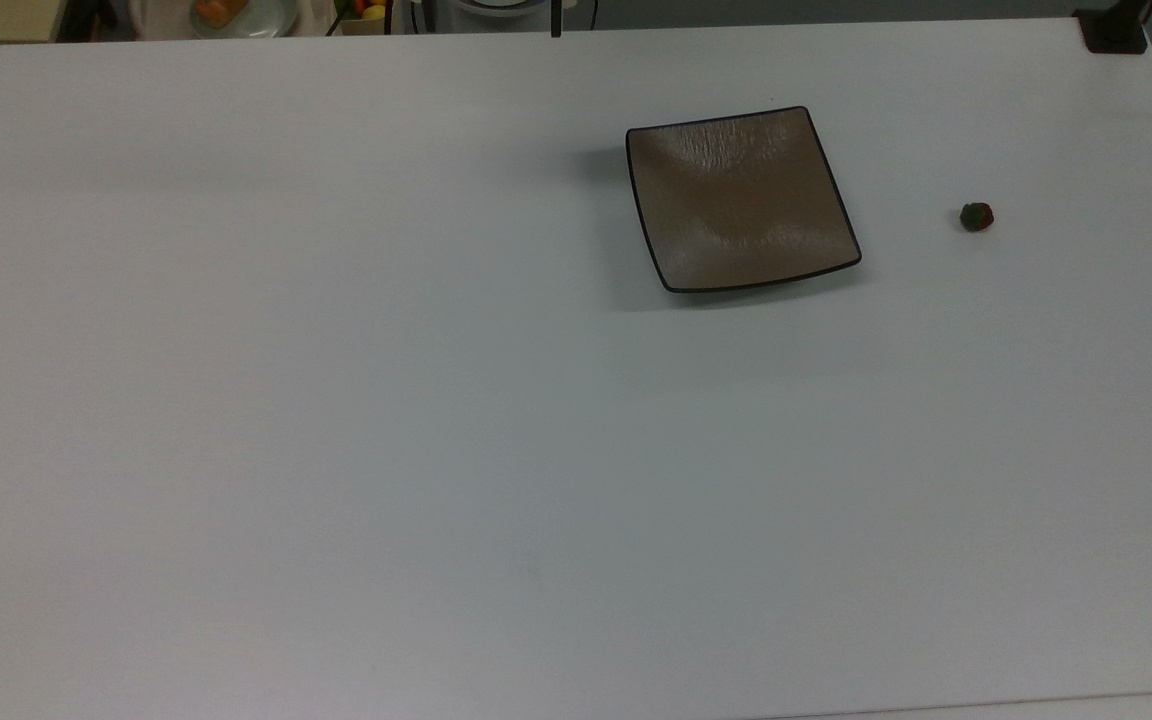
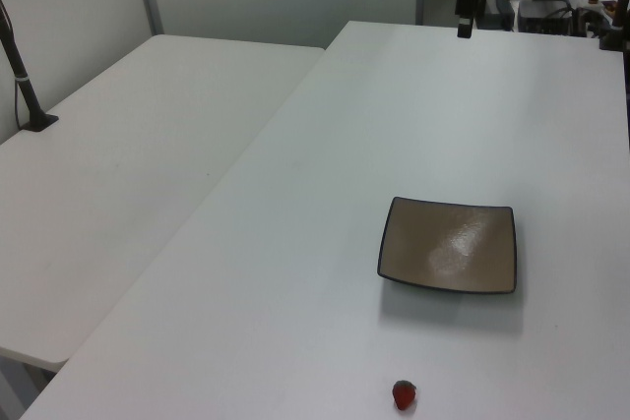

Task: Strawberries on a ceramic plate
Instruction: 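Move the open gripper over the red strawberry beside the plate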

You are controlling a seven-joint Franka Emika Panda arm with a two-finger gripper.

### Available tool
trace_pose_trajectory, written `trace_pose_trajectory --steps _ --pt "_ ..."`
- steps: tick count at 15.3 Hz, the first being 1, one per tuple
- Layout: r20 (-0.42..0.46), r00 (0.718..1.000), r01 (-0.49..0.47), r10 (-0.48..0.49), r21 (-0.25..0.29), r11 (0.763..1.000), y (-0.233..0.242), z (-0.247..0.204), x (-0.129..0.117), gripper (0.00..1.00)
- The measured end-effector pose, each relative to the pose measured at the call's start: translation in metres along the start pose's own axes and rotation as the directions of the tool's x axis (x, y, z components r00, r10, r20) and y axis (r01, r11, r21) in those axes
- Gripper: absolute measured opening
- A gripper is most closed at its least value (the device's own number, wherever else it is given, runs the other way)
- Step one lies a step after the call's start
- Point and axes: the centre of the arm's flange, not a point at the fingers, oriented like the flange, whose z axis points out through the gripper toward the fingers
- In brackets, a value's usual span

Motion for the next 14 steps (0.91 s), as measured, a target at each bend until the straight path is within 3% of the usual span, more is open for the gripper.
trace_pose_trajectory --steps 10,14 --pt "0.008 0.999 0.033 -0.033 0.01 0.999 -0.02 0.004 0.0 1.0" --pt "0.025 0.994 0.101 -0.102 0.027 0.995 -0.062 0.013 -0.003 1.0"
